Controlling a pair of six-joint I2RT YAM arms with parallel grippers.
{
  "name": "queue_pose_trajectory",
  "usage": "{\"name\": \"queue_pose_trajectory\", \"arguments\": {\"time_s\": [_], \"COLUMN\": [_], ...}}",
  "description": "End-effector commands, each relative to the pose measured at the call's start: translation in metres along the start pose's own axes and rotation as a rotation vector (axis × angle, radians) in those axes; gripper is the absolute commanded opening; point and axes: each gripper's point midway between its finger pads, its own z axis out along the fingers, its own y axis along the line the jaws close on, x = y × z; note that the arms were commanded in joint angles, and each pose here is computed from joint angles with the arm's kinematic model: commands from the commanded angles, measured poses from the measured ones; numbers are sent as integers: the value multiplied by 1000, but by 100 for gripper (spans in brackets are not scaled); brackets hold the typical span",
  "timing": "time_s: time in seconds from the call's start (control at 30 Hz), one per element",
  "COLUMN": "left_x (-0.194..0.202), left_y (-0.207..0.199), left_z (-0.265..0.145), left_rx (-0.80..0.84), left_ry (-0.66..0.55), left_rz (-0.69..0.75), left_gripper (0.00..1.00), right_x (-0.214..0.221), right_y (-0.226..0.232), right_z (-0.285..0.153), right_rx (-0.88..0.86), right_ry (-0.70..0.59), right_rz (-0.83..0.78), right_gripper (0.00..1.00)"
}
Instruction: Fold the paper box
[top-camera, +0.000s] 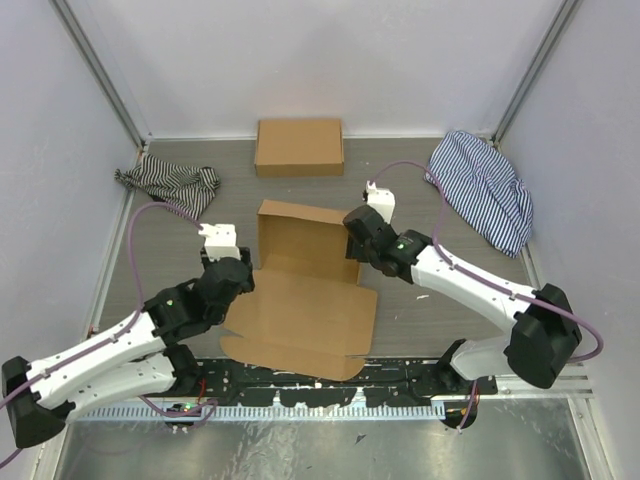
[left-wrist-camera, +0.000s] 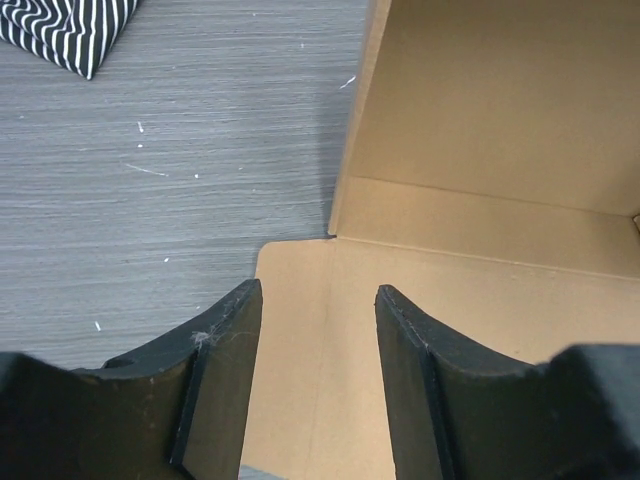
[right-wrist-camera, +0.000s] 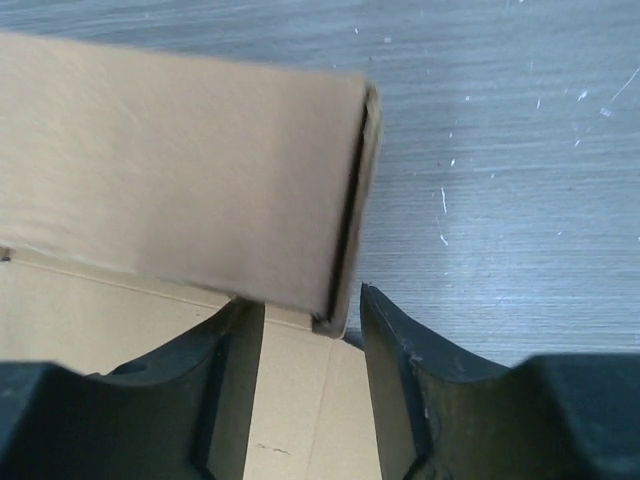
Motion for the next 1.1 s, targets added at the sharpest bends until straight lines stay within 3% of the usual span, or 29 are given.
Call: {"name": "queue_pose_trajectory", "arguments": {"time_s": [0.0, 0.2, 0.3, 0.37, 0.43, 0.73, 0.97, 1.07], "left_x": [-20, -23, -20, -19, -18, -16, -22, -21], "left_y": [12, 25, 29, 30, 32, 38, 57, 58], "left_z": [-24, -45, -49, -51, -51, -57, -68, -71], "left_rx": [13, 40, 50, 56, 55, 53, 45, 64], "left_ry": [1, 16, 18, 16, 11, 37, -23, -44], "left_rz": [-29, -73, -99, -109, -115, -73, -127, -160], "left_gripper": [56, 59, 59, 58, 58, 58, 58, 58], "right_x": [-39, -95, -105, -102, -96, -90, -78, -73], "right_y": [3, 22, 56, 78, 89, 112, 143, 145], "right_z": [-25, -54, -70, -85, -90, -52, -53, -39], "right_rx": [-17, -75, -232, -338, -363, -147, -199, -137], "right_ry": [-55, -160, -188, -216, -234, -303, -326, -310], "right_rz": [-183, -397, -464, -529, -596, -912, -996, -1029], "right_gripper": [50, 56, 72, 78, 78, 74, 74, 73]}}
